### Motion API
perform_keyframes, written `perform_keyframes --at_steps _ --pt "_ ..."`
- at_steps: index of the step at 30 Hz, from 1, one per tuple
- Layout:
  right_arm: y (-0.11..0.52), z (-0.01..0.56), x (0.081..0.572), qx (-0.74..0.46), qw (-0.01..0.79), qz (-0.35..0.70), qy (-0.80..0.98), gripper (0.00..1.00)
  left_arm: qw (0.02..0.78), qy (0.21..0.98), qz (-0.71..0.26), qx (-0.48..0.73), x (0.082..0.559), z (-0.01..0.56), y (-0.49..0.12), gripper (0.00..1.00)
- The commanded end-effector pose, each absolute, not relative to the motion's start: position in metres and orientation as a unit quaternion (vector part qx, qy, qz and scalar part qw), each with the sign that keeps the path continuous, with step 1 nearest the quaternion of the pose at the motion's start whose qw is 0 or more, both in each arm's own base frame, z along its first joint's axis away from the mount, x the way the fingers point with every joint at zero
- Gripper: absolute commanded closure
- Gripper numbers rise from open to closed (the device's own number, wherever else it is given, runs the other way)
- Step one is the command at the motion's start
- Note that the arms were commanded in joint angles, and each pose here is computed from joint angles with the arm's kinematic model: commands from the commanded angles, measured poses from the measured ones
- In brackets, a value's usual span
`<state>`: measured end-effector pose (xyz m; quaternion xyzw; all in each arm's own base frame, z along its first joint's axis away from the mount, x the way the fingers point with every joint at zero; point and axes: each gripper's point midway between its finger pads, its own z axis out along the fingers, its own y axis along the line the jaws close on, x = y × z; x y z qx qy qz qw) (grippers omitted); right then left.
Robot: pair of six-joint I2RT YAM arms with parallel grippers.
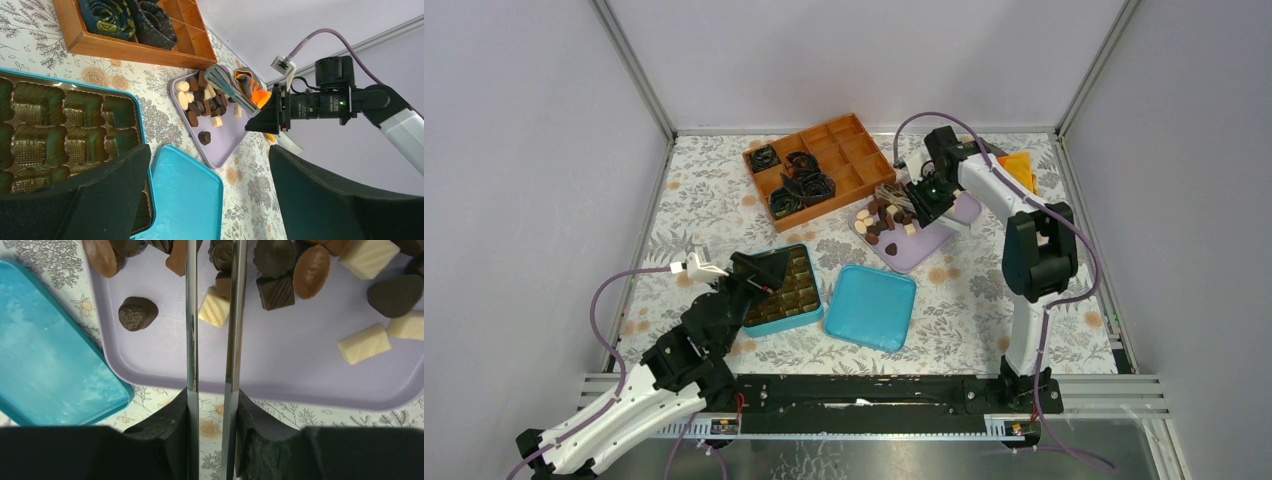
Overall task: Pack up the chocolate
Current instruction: Pick up the fake chocolate from the plate, then place the fake chocolate in the packing box.
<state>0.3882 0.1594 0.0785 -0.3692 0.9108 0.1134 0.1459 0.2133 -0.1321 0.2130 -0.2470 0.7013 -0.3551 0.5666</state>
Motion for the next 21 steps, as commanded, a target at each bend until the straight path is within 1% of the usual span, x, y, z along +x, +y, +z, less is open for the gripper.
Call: perform_keyframes --at_steps 1,6,9,12,16,21 --pt "0.161 0.129 0.39 -0.358 0.214 0.141 0.898 1.0 0.574 0.691 -0.353 -0.26 0.215 0.219 -0.126 0.05" --pt "0.162 0.142 0.383 -0.357 0.228 0.161 0.891 1.0 0.575 0.693 -0.35 -0.256 0.215 0.221 -0.126 0.05" --pt "0.173 0.156 0.372 -0.37 0.239 0.199 0.875 1.0 0.58 0.694 -0.345 -0.253 0.214 0.226 -0.124 0.04" --pt "0.19 0.176 0.354 -0.385 0.251 0.259 0.849 1.0 0.587 0.691 -0.34 -0.249 0.214 0.234 -0.12 0.01" --pt "0.22 0.198 0.321 -0.417 0.256 0.34 0.803 1.0 0.599 0.688 -0.331 -0.242 0.212 0.247 -0.114 0.01" --pt "0.254 0.204 0.285 -0.459 0.242 0.383 0.765 1.0 0.606 0.689 -0.322 -0.234 0.211 0.256 -0.11 0.01"
